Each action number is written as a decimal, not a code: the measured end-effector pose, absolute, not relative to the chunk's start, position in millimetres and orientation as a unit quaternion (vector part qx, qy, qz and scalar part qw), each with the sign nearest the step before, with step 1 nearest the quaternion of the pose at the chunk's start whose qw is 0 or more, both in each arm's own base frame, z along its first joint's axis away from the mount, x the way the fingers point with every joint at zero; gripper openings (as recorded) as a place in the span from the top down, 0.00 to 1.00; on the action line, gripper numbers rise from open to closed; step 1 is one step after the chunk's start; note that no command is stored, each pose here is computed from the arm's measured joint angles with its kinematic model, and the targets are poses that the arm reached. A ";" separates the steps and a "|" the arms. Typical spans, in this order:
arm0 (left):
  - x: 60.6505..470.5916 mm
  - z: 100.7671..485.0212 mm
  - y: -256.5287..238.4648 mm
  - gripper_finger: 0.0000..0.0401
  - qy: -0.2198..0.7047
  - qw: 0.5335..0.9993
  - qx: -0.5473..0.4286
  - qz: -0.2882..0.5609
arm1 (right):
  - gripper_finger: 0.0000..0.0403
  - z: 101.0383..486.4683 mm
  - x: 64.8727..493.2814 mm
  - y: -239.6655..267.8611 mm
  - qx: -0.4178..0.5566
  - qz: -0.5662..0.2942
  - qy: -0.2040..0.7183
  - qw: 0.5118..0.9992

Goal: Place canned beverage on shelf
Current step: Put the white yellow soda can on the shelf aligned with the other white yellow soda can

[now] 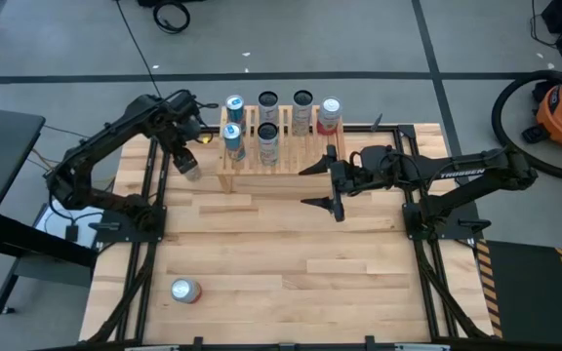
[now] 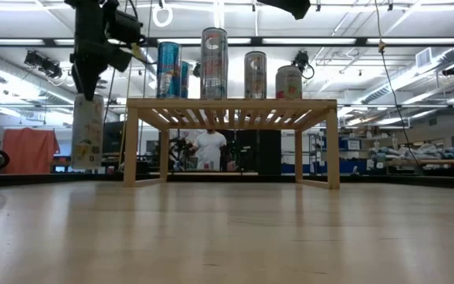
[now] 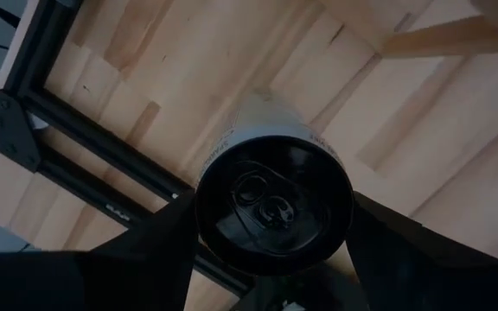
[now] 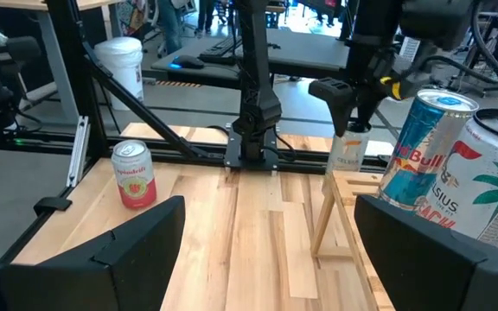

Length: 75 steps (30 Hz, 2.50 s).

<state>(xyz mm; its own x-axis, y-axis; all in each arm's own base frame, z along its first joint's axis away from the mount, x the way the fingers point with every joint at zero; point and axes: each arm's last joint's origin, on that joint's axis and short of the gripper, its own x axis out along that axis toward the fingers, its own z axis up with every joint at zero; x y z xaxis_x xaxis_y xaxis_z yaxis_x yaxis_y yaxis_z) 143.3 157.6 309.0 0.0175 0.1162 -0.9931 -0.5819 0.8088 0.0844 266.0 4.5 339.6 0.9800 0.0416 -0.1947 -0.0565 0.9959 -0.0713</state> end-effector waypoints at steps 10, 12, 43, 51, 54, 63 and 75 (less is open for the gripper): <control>147.1 369.0 127.8 0.37 0.619 0.725 -0.160 0.256 | 0.14 346.5 267.0 5.5 -0.037 0.042 0.060 0.997; 151.0 381.7 120.8 0.37 0.598 0.745 -0.152 0.254 | 0.14 348.9 267.3 5.9 -0.025 0.046 0.048 0.997; 179.5 416.3 52.6 0.37 0.540 0.816 -0.153 0.135 | 0.14 345.6 275.0 6.4 -0.010 0.045 0.042 0.998; 185.1 416.4 37.0 0.37 0.539 0.822 -0.147 0.111 | 0.14 311.2 318.6 7.1 -0.018 0.045 0.044 0.998; 193.0 414.8 32.9 0.37 0.536 0.826 -0.143 0.101 | 0.14 299.7 335.6 6.1 -0.029 0.043 0.015 0.999; 213.3 411.5 19.6 0.37 0.522 0.843 -0.115 0.063 | 0.14 260.4 371.3 -10.5 -0.013 0.032 -0.029 0.999; 246.6 400.8 2.8 0.37 0.510 0.855 -0.090 0.025 | 0.14 231.9 396.2 -15.8 0.029 0.076 -0.042 0.996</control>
